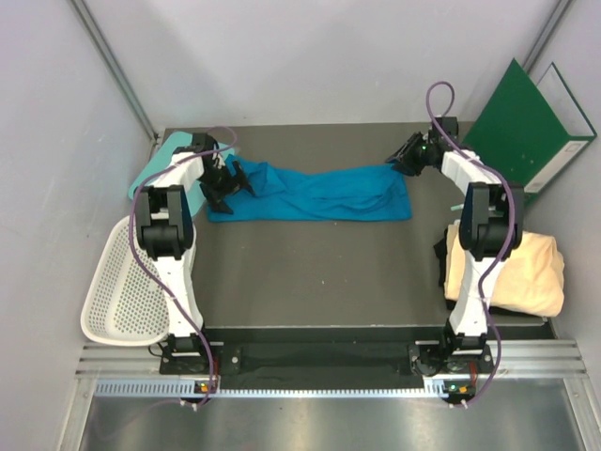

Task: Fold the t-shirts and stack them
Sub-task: Fold the other side of the tshirt into a rectangle

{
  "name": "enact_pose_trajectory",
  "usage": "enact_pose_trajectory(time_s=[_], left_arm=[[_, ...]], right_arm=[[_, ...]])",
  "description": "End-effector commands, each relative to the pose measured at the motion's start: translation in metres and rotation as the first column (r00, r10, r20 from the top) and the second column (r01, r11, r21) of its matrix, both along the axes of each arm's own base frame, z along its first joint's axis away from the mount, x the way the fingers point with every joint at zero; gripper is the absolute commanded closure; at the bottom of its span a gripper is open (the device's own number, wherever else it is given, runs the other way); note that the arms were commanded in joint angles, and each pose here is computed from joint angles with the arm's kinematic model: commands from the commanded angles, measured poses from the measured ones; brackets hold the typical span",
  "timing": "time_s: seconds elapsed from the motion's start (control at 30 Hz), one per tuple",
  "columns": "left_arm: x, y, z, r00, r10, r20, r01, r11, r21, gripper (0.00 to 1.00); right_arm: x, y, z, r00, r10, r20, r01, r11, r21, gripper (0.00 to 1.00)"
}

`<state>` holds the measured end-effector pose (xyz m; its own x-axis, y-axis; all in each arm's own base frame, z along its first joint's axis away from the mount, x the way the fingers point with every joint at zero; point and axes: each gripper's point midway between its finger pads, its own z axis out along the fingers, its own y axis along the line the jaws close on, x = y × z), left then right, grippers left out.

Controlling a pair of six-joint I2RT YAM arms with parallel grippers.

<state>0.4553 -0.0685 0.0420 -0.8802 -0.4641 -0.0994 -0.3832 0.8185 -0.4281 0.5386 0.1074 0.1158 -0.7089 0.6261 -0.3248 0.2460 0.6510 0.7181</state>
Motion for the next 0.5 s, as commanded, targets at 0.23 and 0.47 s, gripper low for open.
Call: enact_pose_trajectory(time_s=[0.23, 0.47], left_arm=[[-0.019, 0.023, -0.046, 0.993, -0.008, -0.118, 0.022, 0.993, 0.117, 0.01], [-0.021, 0.026, -0.050, 0.991, -0.025, -0.128, 0.042, 0.990, 0.131, 0.01]], right_arm=[[-0.057, -0.046, 0.014, 0.999, -0.020, -0.045, 0.004, 0.941, -0.340, 0.00], [-0.078, -0.057, -0.001, 0.995, 0.021, -0.092, -0.059, 0.903, -0.426, 0.05]])
